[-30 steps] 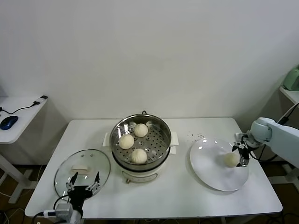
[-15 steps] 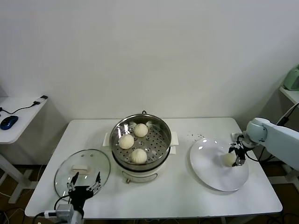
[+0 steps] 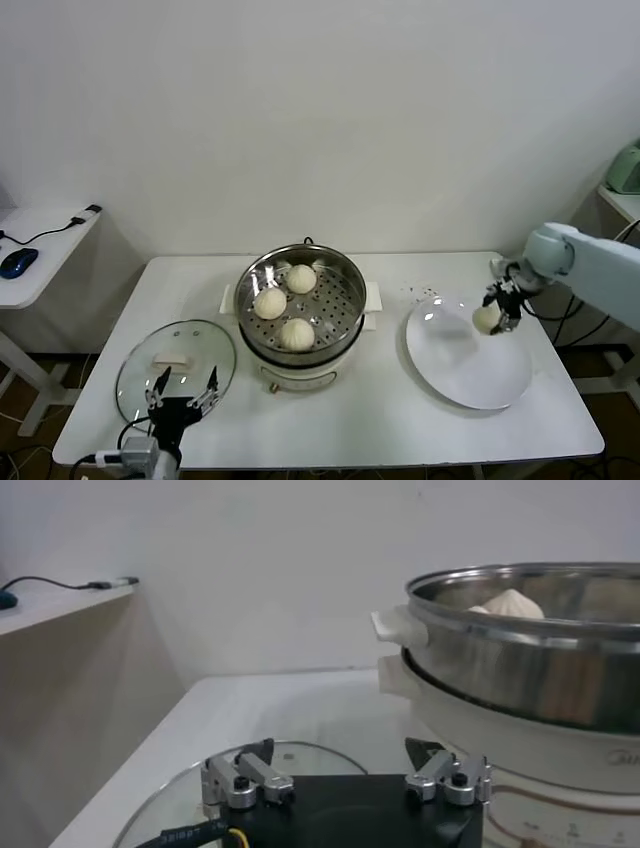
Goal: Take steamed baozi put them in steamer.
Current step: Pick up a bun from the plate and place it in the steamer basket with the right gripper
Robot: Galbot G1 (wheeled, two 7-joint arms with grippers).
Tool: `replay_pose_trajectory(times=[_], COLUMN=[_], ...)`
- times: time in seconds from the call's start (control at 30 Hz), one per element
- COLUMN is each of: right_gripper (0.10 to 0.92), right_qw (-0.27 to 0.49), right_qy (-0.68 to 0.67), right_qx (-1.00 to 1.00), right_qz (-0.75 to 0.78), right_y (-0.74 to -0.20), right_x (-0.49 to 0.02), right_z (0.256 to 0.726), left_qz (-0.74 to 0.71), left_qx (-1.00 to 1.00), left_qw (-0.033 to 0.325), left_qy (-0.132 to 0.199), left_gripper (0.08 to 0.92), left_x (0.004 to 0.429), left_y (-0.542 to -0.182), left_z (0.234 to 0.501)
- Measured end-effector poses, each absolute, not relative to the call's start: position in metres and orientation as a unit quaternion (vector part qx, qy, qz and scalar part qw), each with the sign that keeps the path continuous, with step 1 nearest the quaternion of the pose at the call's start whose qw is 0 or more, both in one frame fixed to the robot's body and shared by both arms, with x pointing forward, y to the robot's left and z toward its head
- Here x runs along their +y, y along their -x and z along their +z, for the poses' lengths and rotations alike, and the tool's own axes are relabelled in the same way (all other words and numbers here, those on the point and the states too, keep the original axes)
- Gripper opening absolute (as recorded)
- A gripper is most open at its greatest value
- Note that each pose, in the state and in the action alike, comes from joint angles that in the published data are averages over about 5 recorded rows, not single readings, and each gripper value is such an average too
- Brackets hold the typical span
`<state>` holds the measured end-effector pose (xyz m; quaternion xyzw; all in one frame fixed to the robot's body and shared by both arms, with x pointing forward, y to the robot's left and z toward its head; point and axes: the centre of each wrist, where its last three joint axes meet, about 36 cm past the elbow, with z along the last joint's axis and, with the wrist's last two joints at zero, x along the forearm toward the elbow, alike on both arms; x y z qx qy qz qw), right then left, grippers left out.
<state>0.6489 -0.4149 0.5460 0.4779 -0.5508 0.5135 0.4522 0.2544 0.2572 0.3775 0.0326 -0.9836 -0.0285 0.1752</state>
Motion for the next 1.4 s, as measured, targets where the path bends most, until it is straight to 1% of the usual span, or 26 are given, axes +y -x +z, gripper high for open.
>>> replay_pose_trajectory(times=[0.17,0.33,0.43,0.53,0.67,0.77,0.87,1.13,1.4], right_gripper=[0.679,0.679,0.679,0.679,0.679,0.679,0.679,0.679,0.679], right_qw=[0.414,0.365,0.342,0.326,0.322,0.328,0.338,0.364,0.373], right_qy=[-0.491,-0.515,-0.534,-0.548,-0.562,-0.567,-0.568,-0.560,-0.554], right_qx=[-0.564,-0.578,-0.578,-0.574,-0.562,-0.553,-0.547,-0.543,-0.544], right_qz=[0.519,0.517,0.514,0.513,0.515,0.515,0.513,0.508,0.508], right_y=[-0.664,-0.666,-0.662,-0.657,-0.652,-0.648,-0.647,-0.648,-0.650], right_x=[-0.371,-0.304,-0.259,-0.215,-0.165,-0.135,-0.116,-0.096,-0.086], right_z=[0.622,0.694,0.720,0.733,0.728,0.711,0.690,0.634,0.595], left_qz=[-0.030,-0.030,-0.028,-0.026,-0.025,-0.024,-0.023,-0.021,-0.020], left_qx=[-0.984,-0.985,-0.985,-0.985,-0.985,-0.985,-0.985,-0.985,-0.985], left_qw=[0.171,0.170,0.169,0.169,0.168,0.167,0.166,0.166,0.168], left_qy=[-0.029,-0.027,-0.027,-0.029,-0.031,-0.031,-0.031,-0.029,-0.029], left_gripper=[0.823,0.823,0.823,0.823,0.823,0.823,0.823,0.823,0.823], left_x=[0.257,0.258,0.258,0.259,0.262,0.263,0.263,0.263,0.262], left_y=[-0.256,-0.258,-0.259,-0.259,-0.258,-0.258,-0.258,-0.258,-0.258], left_z=[0.382,0.384,0.385,0.385,0.386,0.387,0.388,0.387,0.384])
